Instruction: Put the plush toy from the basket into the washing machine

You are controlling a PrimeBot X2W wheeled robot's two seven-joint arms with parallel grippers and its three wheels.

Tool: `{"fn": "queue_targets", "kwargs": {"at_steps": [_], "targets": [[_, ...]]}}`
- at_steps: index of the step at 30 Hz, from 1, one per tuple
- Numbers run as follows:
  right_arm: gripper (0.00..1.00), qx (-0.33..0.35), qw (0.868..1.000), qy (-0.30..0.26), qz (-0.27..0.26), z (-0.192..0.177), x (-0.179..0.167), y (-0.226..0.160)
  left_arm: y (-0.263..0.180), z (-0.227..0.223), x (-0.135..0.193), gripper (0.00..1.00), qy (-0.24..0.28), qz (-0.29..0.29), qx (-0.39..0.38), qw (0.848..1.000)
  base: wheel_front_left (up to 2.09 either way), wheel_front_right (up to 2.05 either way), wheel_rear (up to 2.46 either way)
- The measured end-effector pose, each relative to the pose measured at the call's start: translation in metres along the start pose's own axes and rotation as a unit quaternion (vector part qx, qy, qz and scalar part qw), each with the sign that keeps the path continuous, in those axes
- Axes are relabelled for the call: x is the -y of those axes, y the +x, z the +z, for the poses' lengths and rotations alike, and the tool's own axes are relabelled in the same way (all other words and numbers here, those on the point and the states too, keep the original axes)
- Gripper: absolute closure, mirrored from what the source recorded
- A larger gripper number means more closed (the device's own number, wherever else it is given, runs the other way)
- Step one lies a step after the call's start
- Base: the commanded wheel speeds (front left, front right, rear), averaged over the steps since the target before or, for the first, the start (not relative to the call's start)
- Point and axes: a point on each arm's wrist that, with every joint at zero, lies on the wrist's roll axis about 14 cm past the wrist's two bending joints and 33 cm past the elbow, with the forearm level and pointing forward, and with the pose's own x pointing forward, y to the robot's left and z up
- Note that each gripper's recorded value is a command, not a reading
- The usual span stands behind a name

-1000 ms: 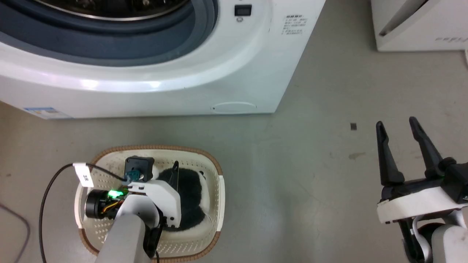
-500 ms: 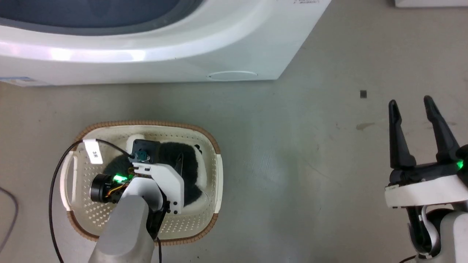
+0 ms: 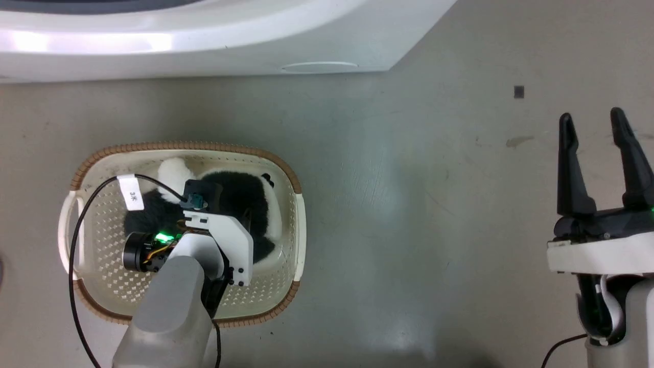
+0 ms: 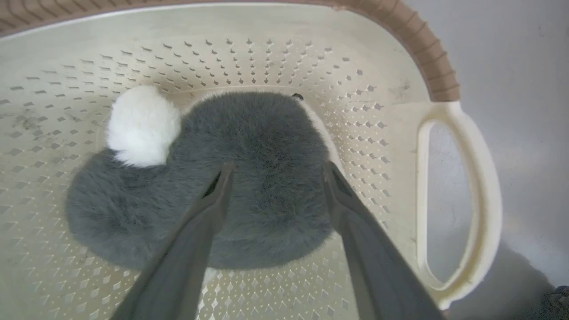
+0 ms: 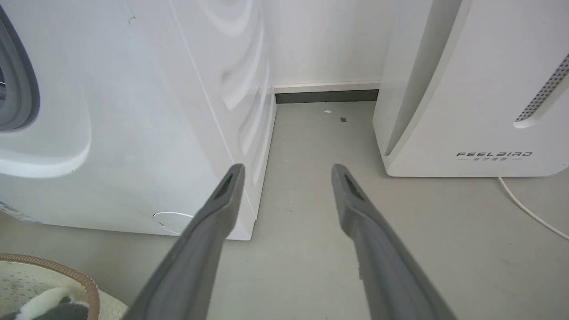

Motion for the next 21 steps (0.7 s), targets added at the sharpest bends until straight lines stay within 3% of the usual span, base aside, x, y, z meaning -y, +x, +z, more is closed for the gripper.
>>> {"fn": "queue_targets", "kwargs": {"at_steps": [21], "targets": [[0.0, -0.014, 1.0, 0.007, -0.016, -0.046, 0.013, 0.026, 0.053, -0.049, -0.002, 0.0, -0.015, -0.009, -0.104, 0.994, 0.0, 0.0, 0.0]]}}
